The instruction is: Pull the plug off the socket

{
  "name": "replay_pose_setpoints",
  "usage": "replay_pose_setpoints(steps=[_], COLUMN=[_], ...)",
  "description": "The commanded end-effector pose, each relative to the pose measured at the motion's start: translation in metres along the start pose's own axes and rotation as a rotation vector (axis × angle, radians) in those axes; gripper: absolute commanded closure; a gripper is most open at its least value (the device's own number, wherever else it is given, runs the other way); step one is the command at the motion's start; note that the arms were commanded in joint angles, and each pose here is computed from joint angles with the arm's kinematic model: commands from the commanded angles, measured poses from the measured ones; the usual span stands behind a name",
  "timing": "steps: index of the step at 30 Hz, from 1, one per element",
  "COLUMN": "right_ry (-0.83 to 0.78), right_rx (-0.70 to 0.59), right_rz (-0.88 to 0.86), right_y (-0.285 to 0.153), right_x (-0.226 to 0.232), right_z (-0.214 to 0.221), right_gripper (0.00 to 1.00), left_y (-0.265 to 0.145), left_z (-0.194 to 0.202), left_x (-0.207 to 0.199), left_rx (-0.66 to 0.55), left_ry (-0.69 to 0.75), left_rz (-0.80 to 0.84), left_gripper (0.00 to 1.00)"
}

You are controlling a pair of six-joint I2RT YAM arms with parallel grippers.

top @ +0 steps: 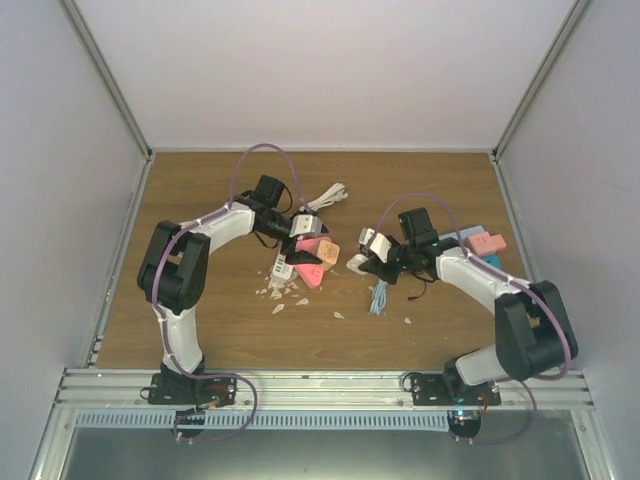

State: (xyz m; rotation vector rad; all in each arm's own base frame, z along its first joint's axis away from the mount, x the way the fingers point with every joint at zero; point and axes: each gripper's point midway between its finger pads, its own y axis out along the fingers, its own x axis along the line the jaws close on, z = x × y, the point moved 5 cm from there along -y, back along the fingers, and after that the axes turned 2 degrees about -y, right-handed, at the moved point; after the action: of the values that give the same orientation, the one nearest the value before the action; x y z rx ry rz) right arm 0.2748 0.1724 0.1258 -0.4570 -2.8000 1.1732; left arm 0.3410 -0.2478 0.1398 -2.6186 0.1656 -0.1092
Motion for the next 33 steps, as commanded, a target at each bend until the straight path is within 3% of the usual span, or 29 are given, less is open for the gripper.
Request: replay_pose_setpoints(steps=[1, 5, 19, 33], right_ry=[-0.019, -0.056, -0.227, -0.205], right_rx=[-0.137, -0.233, -0.531, -0.530], right_rz=[-0.002, -0.014, -0.132, -0.213], right_y=[-0.031, -0.053, -0.122, -0.111], right_x=[0.003, 0.005, 0.028, 0.041], right_z=[-0.038, -0.068, -0.155, -0.151], right_gripper=[0.98, 0.97, 0.92, 0.90], left_y=[-0.025, -0.040, -0.059, -0.063], left_z=[-0.037, -0.059, -0.132, -0.160], left_x=[-0.004, -0.016, -0.060, -0.074], left_rx=[-0.067, -0.097, -0.233, -0.297], left_ry=[0.049, 0.050, -0.099, -0.107], left_rz=[-0.057, -0.058, -0.028, -0.026], left_gripper=[0.01, 0.02, 0.23, 0.51])
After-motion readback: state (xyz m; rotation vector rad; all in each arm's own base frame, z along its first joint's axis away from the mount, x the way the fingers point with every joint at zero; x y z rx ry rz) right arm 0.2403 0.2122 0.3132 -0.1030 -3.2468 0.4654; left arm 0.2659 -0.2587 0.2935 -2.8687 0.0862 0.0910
